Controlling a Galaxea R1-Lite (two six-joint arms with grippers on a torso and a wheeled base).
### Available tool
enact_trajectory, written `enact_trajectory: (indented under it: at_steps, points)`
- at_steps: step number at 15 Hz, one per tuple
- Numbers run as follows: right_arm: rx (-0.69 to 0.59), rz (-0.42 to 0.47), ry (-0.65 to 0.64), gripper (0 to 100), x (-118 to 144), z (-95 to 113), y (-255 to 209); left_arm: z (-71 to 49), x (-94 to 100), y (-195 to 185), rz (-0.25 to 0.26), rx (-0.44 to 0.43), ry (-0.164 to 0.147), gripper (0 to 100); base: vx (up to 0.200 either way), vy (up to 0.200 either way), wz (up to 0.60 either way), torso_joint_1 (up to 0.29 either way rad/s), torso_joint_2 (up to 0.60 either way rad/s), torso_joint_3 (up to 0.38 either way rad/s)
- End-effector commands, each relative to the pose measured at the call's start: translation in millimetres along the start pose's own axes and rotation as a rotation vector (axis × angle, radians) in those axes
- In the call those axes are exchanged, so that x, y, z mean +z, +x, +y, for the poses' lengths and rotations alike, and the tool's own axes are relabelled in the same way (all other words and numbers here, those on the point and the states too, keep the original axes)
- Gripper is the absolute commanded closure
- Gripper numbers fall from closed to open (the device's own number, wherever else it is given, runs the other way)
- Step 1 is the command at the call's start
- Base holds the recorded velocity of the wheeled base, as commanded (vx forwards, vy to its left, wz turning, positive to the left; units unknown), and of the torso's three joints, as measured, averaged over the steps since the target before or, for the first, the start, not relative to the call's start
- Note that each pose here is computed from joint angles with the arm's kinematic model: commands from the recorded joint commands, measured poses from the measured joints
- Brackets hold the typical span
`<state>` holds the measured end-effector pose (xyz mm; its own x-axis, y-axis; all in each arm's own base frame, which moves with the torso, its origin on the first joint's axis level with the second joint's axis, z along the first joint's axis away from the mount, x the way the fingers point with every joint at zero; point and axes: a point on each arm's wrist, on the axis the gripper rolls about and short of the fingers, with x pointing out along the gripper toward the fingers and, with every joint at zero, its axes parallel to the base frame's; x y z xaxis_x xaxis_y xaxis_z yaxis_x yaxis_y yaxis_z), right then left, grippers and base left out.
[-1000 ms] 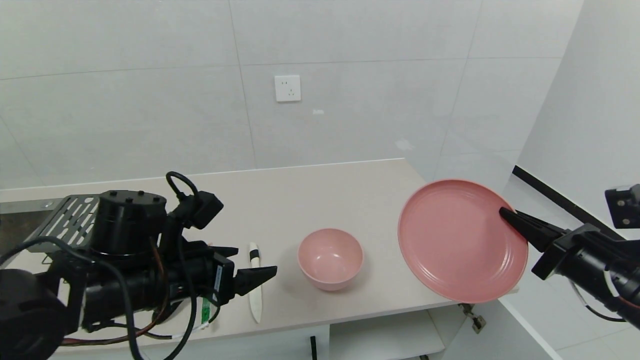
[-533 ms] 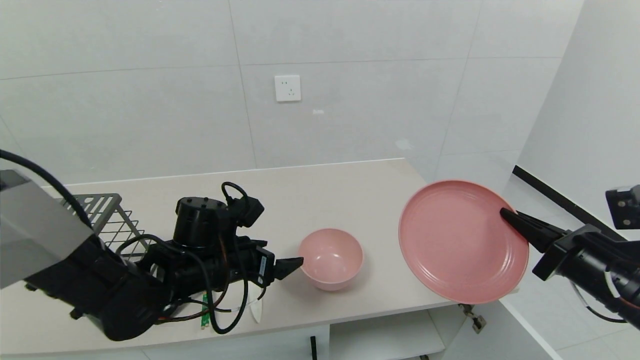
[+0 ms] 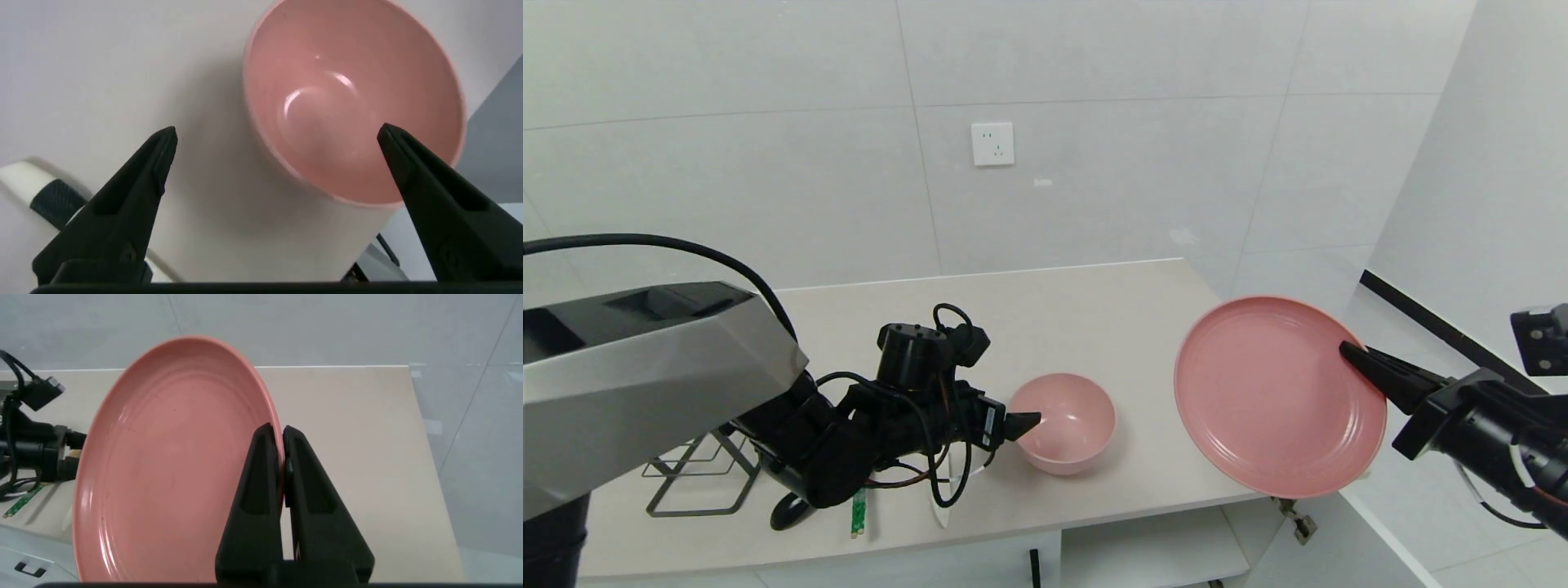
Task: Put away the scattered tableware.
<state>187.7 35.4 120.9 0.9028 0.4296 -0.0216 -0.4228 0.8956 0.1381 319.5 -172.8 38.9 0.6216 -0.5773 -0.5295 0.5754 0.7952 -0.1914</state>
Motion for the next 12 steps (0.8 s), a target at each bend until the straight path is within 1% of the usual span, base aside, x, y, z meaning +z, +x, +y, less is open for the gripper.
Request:
enact_trajectory:
  at_steps: [1,2,3,4,9,12]
  points:
    - [0.0,0.009,0.003,100,-1.9,-0.5,1.1,3.7,-2.3,17.1,0.007,0.001,-0.01,0,0.0,0.0,0.0,0.0,0.0,0.0]
    - [-0.001,0.011,0.003,100,-2.1,-0.5,1.3,2.1,2.0,23.8,-0.011,0.008,-0.05,0,0.0,0.0,0.0,0.0,0.0,0.0]
    - [-0.001,0.011,0.003,100,-2.1,-0.5,1.3,-2.9,8.0,27.0,-0.028,0.006,-0.084,0,0.0,0.0,0.0,0.0,0.0,0.0]
    - [-0.001,0.011,0.003,100,-2.1,-0.5,1.3,-2.9,9.1,27.7,-0.031,0.007,-0.092,0,0.0,0.0,0.0,0.0,0.0,0.0]
    - [-0.013,0.008,0.003,100,-1.6,-2.8,0.9,-1.9,4.1,38.0,-0.016,0.013,-0.096,0,0.0,0.0,0.0,0.0,0.0,0.0]
    - [-0.014,0.007,0.003,100,-1.5,-3.1,0.9,-10.1,-3.8,42.4,0.013,0.0,-0.088,0,0.0,0.0,0.0,0.0,0.0,0.0]
